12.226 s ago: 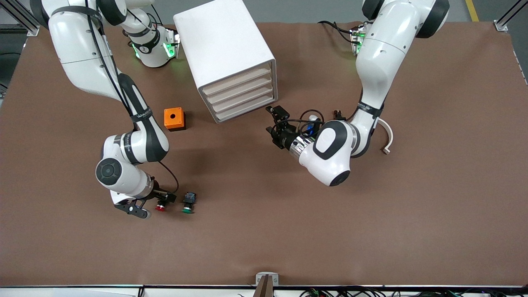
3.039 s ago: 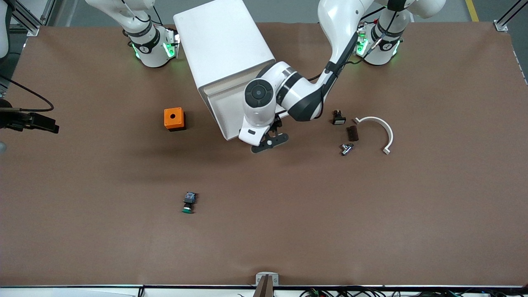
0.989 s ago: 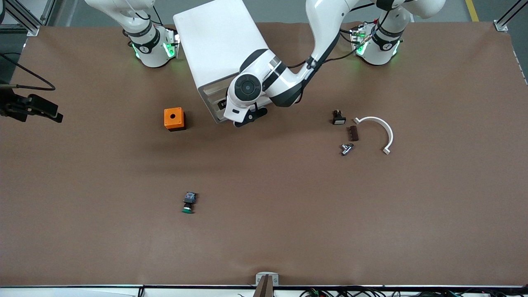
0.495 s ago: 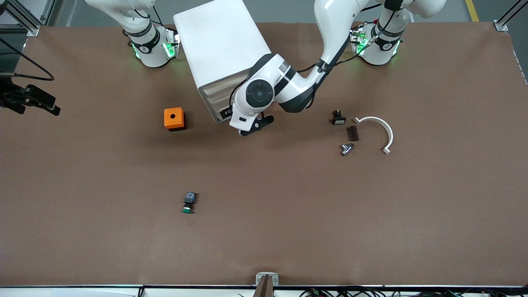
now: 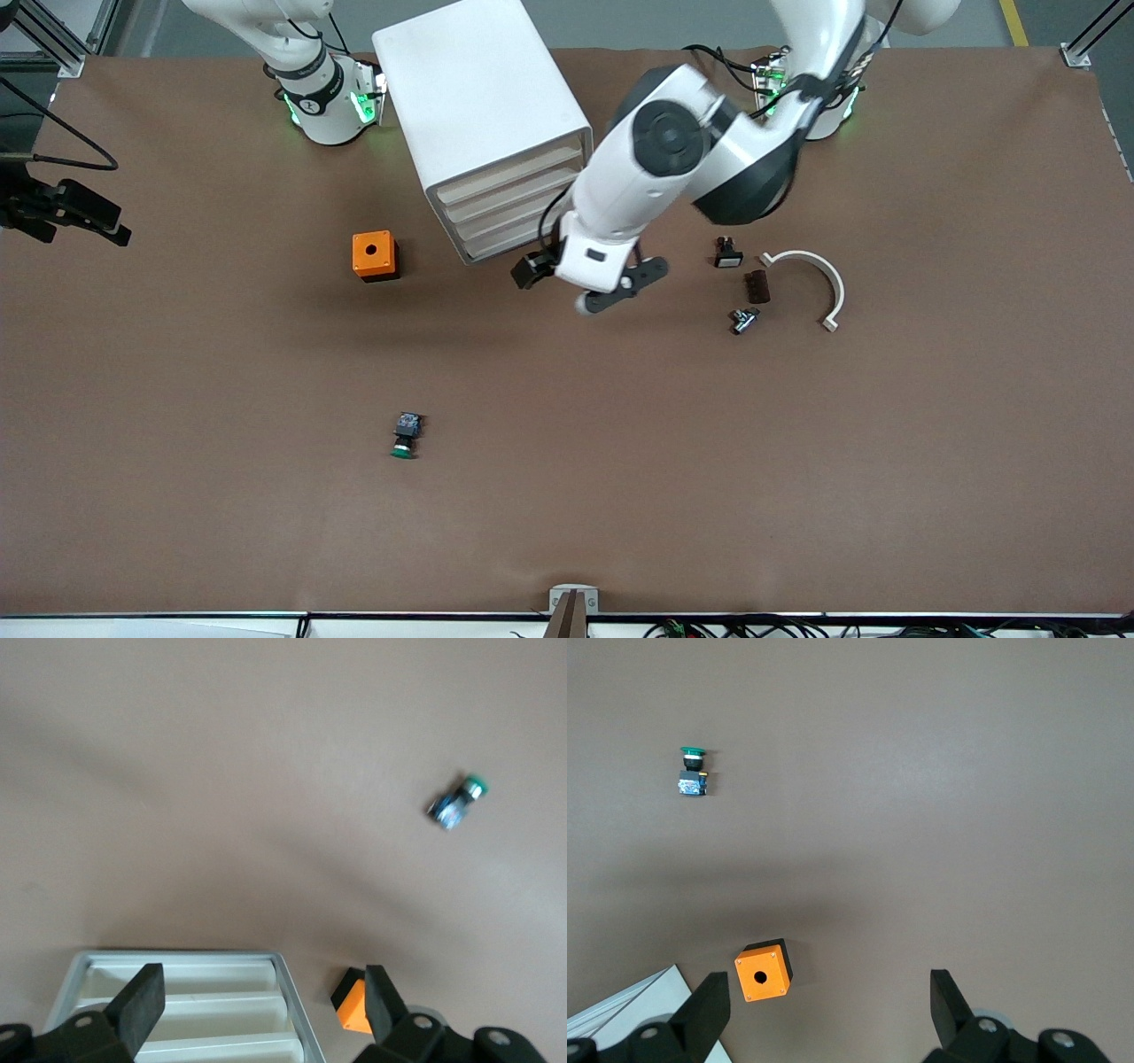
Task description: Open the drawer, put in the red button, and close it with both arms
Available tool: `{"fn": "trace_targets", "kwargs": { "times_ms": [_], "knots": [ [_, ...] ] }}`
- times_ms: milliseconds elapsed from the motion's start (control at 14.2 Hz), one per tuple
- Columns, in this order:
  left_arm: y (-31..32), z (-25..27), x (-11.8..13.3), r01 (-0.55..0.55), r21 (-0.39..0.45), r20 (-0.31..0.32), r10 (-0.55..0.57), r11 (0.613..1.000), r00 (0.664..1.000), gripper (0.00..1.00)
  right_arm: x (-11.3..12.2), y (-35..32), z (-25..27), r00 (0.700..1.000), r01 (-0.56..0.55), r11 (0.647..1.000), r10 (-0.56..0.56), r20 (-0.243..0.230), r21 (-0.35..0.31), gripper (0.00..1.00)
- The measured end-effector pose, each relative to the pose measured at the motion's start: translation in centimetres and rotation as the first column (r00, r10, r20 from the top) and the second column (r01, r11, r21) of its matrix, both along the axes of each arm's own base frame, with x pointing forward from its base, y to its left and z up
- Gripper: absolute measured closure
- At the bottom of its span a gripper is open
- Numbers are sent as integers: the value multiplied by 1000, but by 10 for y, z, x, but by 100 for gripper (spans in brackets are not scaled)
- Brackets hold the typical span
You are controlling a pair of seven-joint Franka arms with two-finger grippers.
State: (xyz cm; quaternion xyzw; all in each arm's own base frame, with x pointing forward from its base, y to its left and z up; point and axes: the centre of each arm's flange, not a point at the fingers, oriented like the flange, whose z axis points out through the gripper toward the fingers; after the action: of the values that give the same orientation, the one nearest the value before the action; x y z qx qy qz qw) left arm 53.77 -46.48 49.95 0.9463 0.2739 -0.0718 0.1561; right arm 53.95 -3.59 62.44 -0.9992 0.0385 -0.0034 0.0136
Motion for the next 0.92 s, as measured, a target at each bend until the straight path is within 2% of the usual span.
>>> {"fn": "trace_targets", "kwargs": {
  "times_ms": [141,283,424,565,919],
  "knots": [
    [44,28,16,15,51,39,-17,999,999,0,0,0,0,1000,0,1000,0,-1,0,0],
    [76,46,22,32,147,83,-45,989,996,0,0,0,-1,1000,0,1000,0,-2,0,0],
    [104,62,25,71,201,92,-91,977,992,0,0,0,-1,1000,0,1000,0,-2,0,0],
    [141,75,33,130,225,85,-153,966,985,0,0,0,-2,1000,0,1000,0,-3,0,0],
    [262,93,54,317,245,14,-330,916,944,0,0,10,-2,1000,-17,1000,17,-4,0,0]
  ]
}}
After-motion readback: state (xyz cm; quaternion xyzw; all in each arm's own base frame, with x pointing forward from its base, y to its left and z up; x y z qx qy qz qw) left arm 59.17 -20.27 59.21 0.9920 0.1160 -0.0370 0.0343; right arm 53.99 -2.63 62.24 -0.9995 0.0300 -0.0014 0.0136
